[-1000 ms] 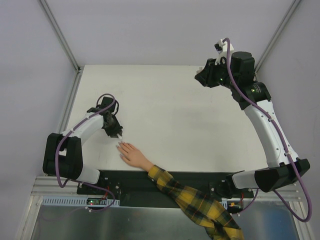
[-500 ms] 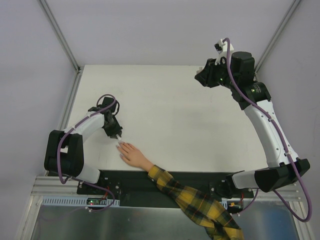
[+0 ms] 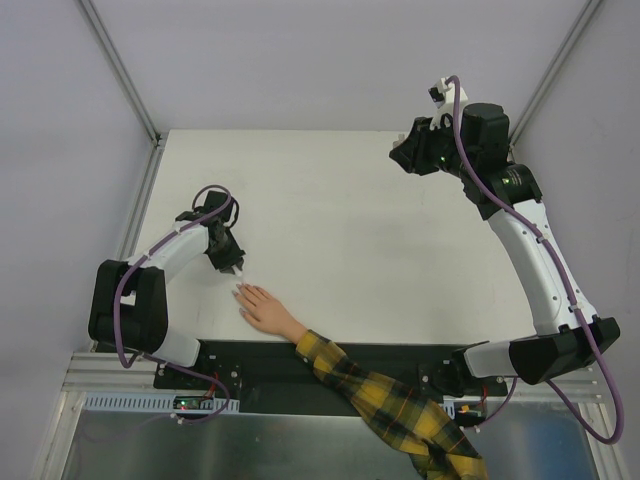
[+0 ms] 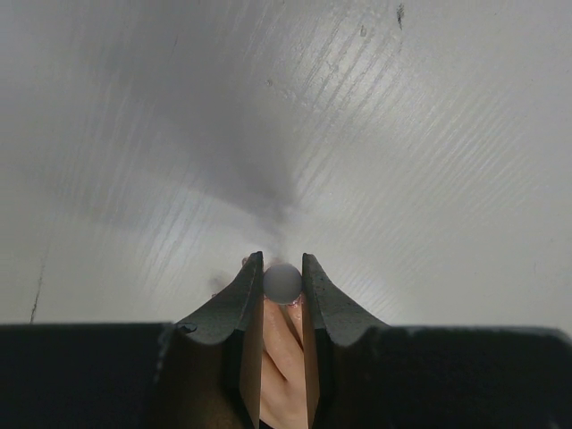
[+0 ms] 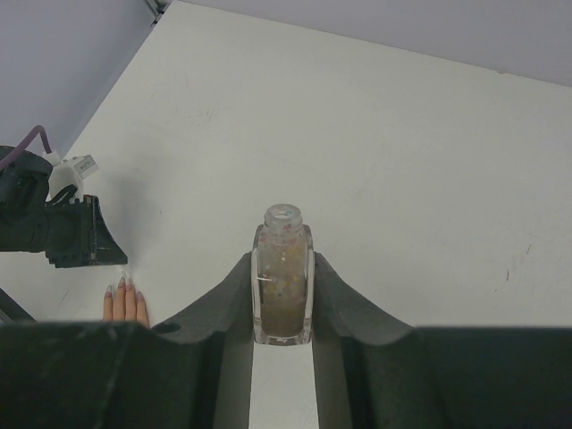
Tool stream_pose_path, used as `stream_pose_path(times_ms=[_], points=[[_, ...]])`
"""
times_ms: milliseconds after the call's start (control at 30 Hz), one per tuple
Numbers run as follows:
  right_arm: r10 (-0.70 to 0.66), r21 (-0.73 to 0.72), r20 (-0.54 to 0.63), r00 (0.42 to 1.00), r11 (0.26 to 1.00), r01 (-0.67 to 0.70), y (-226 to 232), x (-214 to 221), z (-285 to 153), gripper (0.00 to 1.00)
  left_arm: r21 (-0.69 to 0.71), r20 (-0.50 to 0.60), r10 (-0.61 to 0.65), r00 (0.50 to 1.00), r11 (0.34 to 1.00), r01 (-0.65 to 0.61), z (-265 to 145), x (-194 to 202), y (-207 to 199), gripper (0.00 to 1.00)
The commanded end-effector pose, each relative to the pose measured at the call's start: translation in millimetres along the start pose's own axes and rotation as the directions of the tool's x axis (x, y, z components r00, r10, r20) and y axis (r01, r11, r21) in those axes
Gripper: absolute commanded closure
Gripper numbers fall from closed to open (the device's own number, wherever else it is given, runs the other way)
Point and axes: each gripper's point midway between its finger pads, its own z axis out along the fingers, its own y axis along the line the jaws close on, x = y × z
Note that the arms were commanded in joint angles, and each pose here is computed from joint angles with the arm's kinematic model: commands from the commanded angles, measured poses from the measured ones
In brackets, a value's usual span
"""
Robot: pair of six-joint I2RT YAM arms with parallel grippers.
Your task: Paint the nails
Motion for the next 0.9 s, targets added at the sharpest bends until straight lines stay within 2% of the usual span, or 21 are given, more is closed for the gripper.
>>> stream_pose_path(times_ms=[0,500,867], points=[[-0.012,-0.012,0.07,0.997,1.0,0.013,3.9,-21.7,-5.2,0.99,-0.043,0.013,-0.022,1.0,0.999,0.023,0.6,-5.3,6.6,1.0],[-0.012,-0.009,0.07,0.997,1.0,0.013,2.9,-22.2,-5.0,0.99,-0.082,0.006,-0.034,0.999,0.996,0.034,5.0,-4.0,13.0,1.0],[-0.015,-0.007,0.067,0.998,1.0,0.015,1.9,-22.4,-3.1,0.99,-0.059,0.015,-0.029,0.999,0.998,0.03,6.6,-9.0,6.3,1.0]])
